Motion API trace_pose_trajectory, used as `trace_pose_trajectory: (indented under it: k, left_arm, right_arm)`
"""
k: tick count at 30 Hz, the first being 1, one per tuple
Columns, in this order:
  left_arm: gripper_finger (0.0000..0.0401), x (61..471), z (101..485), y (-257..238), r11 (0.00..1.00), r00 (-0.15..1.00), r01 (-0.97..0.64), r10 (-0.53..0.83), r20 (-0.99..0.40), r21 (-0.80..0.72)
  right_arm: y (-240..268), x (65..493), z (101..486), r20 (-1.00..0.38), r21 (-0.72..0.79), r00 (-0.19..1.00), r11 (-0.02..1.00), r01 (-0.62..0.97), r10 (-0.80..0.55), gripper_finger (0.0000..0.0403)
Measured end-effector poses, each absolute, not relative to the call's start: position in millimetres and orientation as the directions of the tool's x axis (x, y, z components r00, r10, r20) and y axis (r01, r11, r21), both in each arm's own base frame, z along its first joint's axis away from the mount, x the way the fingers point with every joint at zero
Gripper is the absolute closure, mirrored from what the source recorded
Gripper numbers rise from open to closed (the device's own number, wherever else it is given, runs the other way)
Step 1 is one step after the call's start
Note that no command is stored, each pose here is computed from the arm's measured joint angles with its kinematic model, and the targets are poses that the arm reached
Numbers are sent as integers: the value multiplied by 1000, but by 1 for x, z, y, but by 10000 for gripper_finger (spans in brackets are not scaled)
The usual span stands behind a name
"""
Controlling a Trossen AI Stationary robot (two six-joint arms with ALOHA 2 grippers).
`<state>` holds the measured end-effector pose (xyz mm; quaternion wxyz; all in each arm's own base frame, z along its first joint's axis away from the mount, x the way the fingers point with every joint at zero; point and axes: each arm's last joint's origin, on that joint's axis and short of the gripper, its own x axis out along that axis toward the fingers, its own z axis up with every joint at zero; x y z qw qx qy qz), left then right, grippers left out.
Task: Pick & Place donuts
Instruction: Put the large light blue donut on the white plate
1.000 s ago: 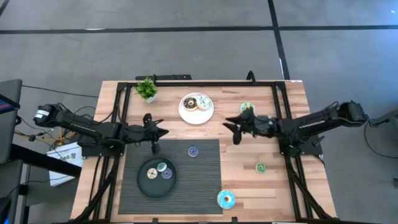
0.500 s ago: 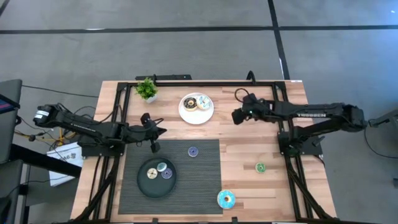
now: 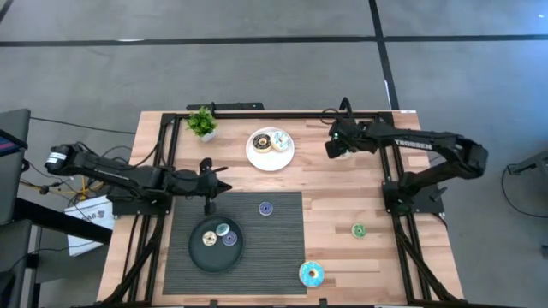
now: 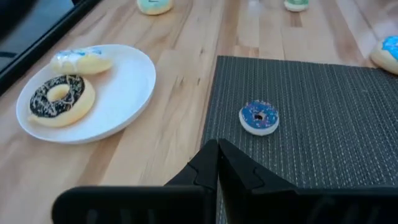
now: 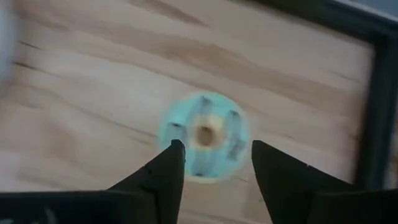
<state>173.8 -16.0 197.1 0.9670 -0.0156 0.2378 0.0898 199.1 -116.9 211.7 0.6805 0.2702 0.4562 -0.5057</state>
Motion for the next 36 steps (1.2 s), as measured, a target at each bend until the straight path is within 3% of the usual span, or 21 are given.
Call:
trace_pose_trajectory:
  k: [8,16,24,36]
  left_arm:
    - [399,171,194,-16,979,850,-203,170,-498,-11]
    - [399,171,193,-16,979,844,-206,171,-508,-13]
    - [399,170,192,-16,978,841,-207,171,-514,-12]
    - [399,170,192,-16,979,840,-204,162,-517,-24]
  right_arm:
    - [-155,190,179,-935,-171,-86,225,959,-344,154]
    - [-172,198,140,-973,-148,-91,274,950,-211,152]
    - [-174,202,126,-977,-168,-118,293,941,-179,198]
    - [-165,200,166,-959,-46,28,254,966,-282,289]
